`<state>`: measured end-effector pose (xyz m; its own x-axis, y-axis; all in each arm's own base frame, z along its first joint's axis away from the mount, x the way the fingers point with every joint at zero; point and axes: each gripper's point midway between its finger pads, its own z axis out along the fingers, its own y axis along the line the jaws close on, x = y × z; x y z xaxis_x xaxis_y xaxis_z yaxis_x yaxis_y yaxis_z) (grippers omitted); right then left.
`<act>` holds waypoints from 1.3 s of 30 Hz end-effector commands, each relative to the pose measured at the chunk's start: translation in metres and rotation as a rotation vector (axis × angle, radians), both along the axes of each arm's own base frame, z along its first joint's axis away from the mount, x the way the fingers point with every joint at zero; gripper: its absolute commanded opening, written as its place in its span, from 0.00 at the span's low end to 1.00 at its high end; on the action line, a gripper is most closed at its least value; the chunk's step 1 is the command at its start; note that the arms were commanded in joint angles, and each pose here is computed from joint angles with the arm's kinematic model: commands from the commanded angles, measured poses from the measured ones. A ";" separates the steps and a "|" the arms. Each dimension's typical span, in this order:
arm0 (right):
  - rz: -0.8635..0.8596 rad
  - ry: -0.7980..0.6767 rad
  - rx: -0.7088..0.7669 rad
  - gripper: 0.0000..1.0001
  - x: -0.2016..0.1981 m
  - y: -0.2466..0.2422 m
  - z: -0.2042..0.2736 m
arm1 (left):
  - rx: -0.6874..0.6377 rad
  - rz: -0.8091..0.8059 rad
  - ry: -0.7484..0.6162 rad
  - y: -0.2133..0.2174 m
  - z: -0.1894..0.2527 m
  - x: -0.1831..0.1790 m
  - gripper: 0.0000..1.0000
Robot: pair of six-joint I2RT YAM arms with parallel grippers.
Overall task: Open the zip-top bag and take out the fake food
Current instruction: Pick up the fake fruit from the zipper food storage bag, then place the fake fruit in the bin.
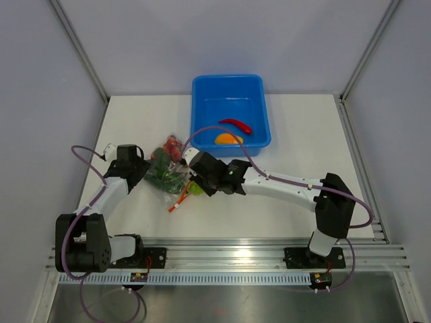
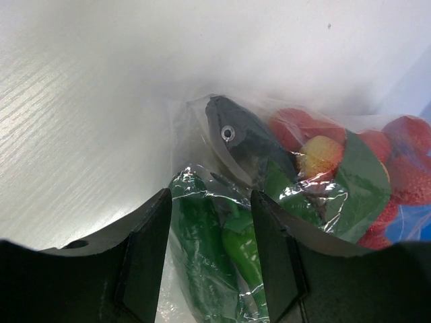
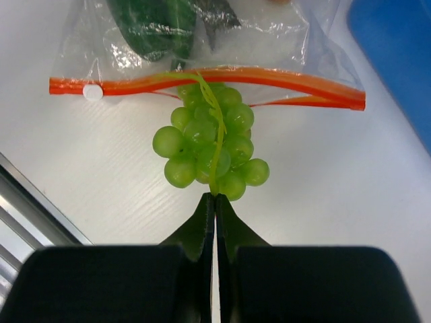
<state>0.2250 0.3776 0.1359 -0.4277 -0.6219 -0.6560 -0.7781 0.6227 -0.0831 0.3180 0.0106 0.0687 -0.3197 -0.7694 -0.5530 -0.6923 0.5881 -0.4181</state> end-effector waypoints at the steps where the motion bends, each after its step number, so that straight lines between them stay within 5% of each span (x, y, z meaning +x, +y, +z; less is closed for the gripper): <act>1: 0.007 0.027 0.011 0.00 -0.008 -0.012 0.023 | 0.013 0.017 -0.050 0.005 0.011 0.011 0.53; 22: -0.176 -0.328 0.327 0.00 0.027 -0.055 0.147 | 0.005 -0.008 -0.047 0.001 0.012 0.011 0.53; 28: -0.334 -0.491 0.338 0.00 0.064 -0.076 0.183 | 0.003 -0.010 -0.047 0.000 0.011 0.011 0.53; 39: -0.475 -0.520 0.358 0.00 0.146 -0.092 0.200 | -0.001 -0.019 -0.046 -0.001 0.012 0.012 0.53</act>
<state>0.3487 0.2840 0.3033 -0.2447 -0.2318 -0.9415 -0.3865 0.9138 -0.1245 0.3182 0.0085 0.0687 -0.3271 -0.7707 -0.5468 -0.6864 0.5914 -0.4231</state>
